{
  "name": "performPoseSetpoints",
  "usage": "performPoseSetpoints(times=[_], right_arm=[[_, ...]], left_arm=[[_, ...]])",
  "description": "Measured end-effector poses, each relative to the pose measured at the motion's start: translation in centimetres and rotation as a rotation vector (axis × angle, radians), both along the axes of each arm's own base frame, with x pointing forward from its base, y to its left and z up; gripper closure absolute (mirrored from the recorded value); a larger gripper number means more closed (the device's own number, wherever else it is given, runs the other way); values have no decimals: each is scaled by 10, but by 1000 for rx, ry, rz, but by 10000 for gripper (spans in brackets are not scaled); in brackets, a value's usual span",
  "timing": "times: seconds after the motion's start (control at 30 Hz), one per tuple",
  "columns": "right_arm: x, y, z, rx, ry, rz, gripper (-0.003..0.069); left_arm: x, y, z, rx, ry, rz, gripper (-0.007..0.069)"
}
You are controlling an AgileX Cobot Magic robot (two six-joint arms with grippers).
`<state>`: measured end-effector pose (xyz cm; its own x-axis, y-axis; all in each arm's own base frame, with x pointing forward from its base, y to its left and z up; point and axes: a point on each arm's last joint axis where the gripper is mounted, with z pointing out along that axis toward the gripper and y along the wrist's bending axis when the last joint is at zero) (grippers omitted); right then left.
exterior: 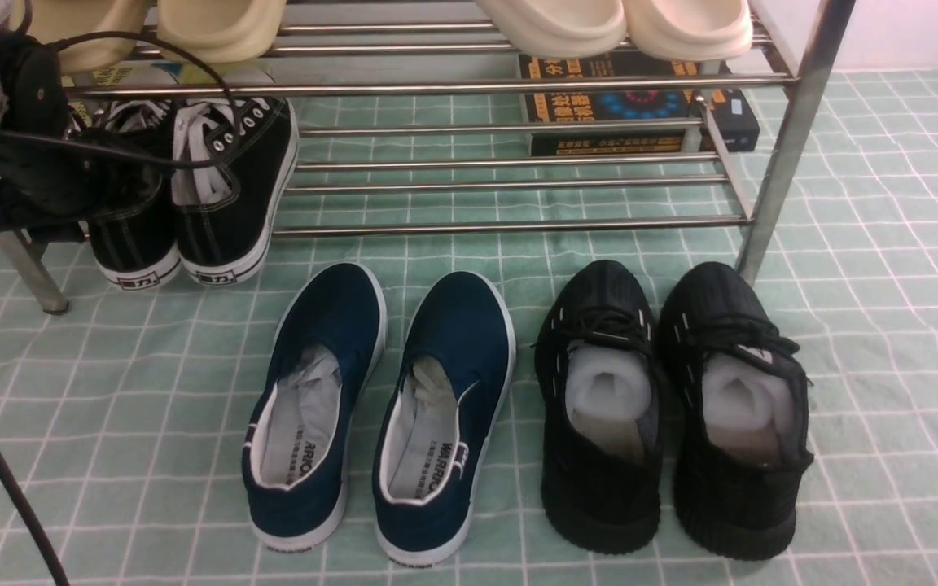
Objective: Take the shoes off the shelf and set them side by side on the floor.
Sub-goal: 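Grasp the leftmost shoe on the bottom shelf of the shoe rack with the left gripper, then set the held shoe down on the floor in front of the rack with the left gripper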
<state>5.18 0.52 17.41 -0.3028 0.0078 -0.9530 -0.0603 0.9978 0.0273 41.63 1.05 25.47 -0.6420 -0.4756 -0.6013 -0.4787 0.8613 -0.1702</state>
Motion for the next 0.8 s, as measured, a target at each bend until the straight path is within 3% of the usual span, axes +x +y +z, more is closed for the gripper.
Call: performPoseSetpoints(times=[0.1, 0.2, 0.33, 0.53, 0.7, 0.8], right_arm=[[0, 0, 0, 0, 0, 0, 421], [0, 0, 0, 0, 0, 0, 421], [0, 0, 0, 0, 0, 0, 421], [0, 0, 0, 0, 0, 0, 421], [0, 0, 0, 0, 0, 0, 421], [0, 0, 0, 0, 0, 0, 421]], left_arm=[[-1, 1, -2, 20, 27, -12, 538], [-4, 2, -1, 49, 61, -36, 608], [-21, 4, 14, 85, 135, -49, 611], [-75, 10, 69, 177, 253, -106, 609], [-128, 13, 121, 214, 222, -113, 609], [-155, 14, 134, 222, 204, -104, 608]])
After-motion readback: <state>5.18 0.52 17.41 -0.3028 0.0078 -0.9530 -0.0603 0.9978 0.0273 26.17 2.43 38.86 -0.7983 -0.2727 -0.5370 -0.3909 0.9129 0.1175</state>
